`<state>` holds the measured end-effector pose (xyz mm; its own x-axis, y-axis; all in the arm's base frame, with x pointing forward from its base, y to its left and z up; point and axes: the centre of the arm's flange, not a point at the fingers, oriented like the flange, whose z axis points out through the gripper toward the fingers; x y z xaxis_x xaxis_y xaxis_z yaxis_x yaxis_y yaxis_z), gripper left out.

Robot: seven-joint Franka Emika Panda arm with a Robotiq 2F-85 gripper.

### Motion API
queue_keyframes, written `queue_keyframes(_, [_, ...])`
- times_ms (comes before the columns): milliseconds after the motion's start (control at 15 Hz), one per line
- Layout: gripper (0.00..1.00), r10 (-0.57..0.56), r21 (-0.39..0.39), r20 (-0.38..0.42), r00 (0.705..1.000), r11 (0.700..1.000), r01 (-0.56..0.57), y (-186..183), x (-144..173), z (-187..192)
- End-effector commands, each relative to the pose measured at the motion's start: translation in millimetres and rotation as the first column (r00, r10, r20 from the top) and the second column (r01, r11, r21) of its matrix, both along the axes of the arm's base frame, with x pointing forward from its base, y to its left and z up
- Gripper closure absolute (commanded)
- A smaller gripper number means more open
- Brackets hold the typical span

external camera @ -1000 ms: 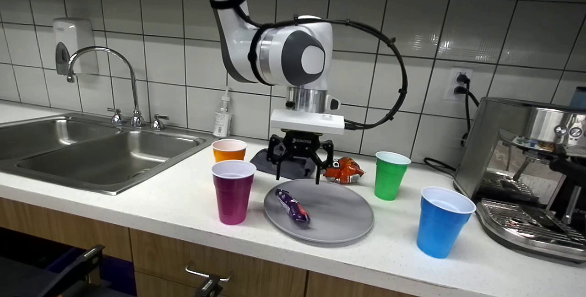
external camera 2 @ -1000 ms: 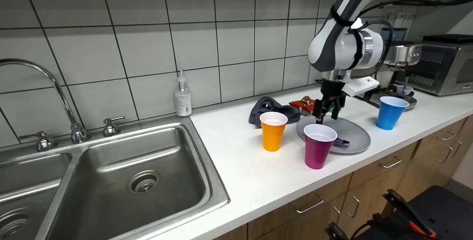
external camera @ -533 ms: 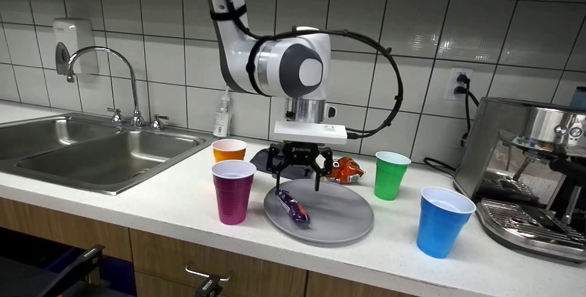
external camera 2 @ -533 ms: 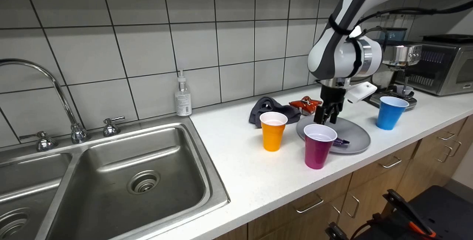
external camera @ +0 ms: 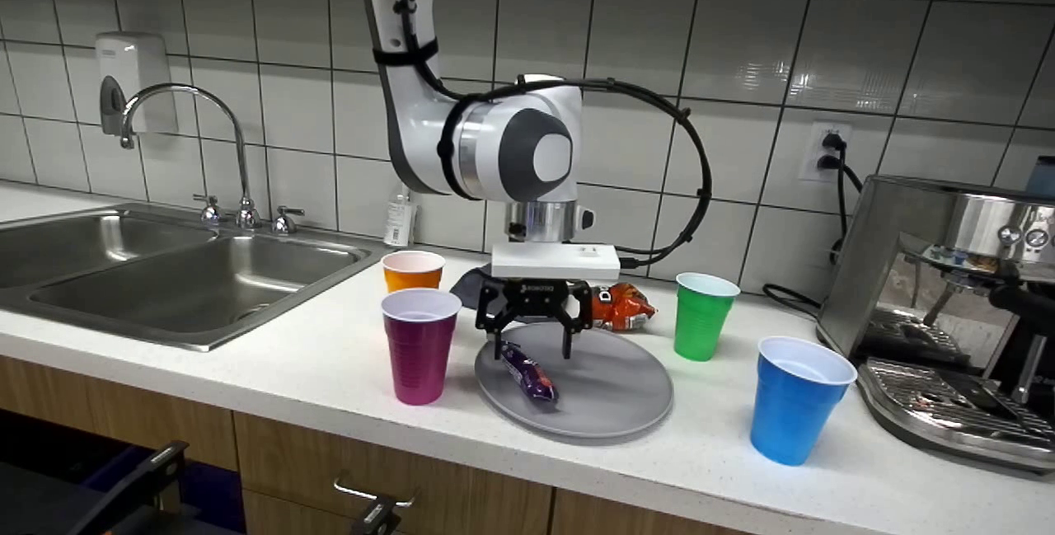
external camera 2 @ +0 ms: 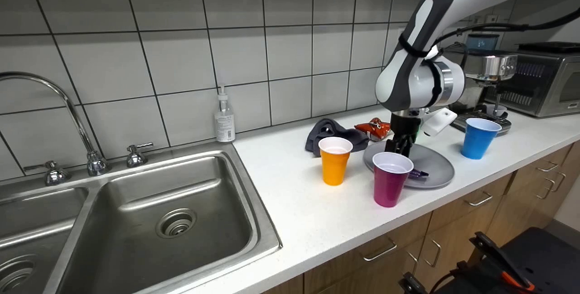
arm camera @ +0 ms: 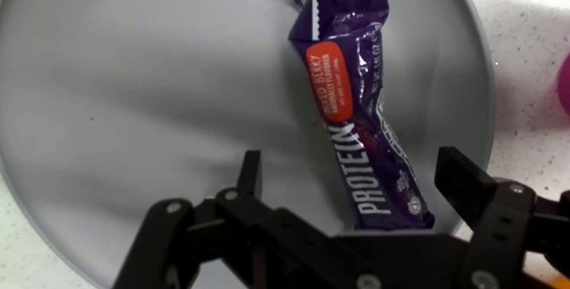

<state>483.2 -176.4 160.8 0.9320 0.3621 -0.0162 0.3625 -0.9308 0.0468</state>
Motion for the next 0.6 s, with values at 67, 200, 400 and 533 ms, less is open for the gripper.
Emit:
queue_keyframes(67, [0.0, 0.041, -0.012, 0.01, 0.999, 0.999, -0.04, -2.5, -4.3, -7.9])
queue_keyframes(200, [0.0, 0.044, -0.005, 0.011, 0.999, 0.999, -0.044, -2.6, -5.3, -7.7])
queue_keyframes(400, [0.34, 0.043, -0.002, 0.016, 0.999, 0.999, -0.043, -2.9, -6.1, -8.0])
queue_keyframes(533, [0.51, 0.041, -0.002, 0.011, 0.999, 0.999, -0.041, -3.9, -7.4, -8.4])
